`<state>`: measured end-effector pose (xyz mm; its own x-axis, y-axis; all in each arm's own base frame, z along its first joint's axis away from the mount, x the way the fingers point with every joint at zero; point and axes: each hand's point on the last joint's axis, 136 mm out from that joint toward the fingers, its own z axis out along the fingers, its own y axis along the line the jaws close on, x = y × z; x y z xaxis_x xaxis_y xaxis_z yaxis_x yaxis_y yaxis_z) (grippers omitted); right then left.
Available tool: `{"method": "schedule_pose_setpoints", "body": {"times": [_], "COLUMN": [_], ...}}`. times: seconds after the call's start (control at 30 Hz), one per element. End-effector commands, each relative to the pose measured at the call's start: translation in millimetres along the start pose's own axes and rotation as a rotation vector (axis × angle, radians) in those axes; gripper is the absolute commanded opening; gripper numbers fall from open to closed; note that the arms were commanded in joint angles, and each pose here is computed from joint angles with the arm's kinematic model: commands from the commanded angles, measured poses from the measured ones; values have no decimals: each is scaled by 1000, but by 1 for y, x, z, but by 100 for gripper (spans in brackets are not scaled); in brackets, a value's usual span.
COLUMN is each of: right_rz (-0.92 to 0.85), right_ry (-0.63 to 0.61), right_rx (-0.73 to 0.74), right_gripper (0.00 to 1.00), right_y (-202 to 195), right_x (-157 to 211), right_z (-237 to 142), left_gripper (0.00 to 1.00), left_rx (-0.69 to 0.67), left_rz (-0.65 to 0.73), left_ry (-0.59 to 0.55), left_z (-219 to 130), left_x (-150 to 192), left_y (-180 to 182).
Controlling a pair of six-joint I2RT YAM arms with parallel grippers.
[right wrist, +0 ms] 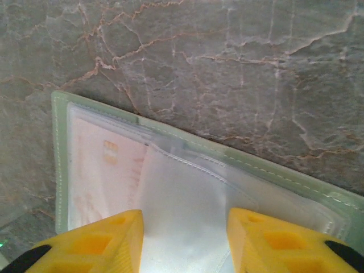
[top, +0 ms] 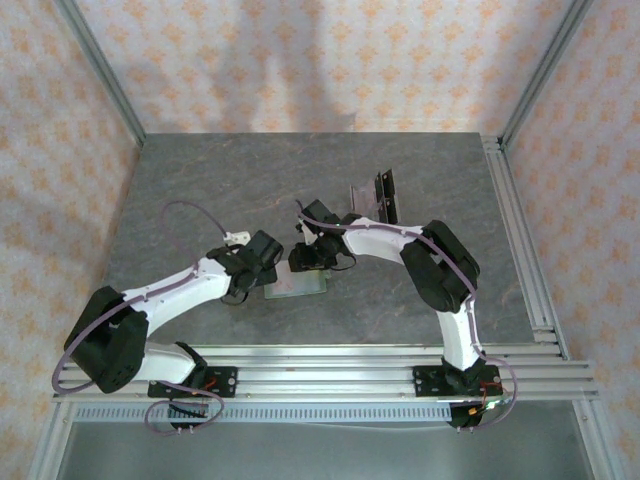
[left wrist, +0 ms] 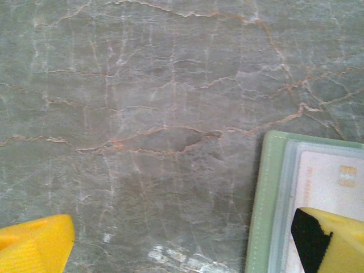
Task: Put the credit cards into the card holder
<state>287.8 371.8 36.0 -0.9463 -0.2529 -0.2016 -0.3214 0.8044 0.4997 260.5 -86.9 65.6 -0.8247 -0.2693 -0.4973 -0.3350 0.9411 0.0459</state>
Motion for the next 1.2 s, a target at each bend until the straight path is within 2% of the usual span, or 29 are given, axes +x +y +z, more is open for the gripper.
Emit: {"method": "schedule_pose_setpoints", "body": {"times": [0.0, 0.63, 1.17], "right_rz": [53, 83, 88], "right_ry": [31, 22, 16], "right_rx": [-27, -41, -48], "right_gripper": [44, 44, 44], "right_y": [0, -2, -1], "right_x": [10, 10, 9], "right_z": [7, 7, 7], "left_gripper": [100, 100, 100], "left_rx": [47, 334, 326], "left_rz": [12, 17, 87], "left_ry": [-30, -121, -120], "left_z": [-7, -30, -21], "left_x": [-1, 34, 33], "left_y": [-9, -52, -81]}}
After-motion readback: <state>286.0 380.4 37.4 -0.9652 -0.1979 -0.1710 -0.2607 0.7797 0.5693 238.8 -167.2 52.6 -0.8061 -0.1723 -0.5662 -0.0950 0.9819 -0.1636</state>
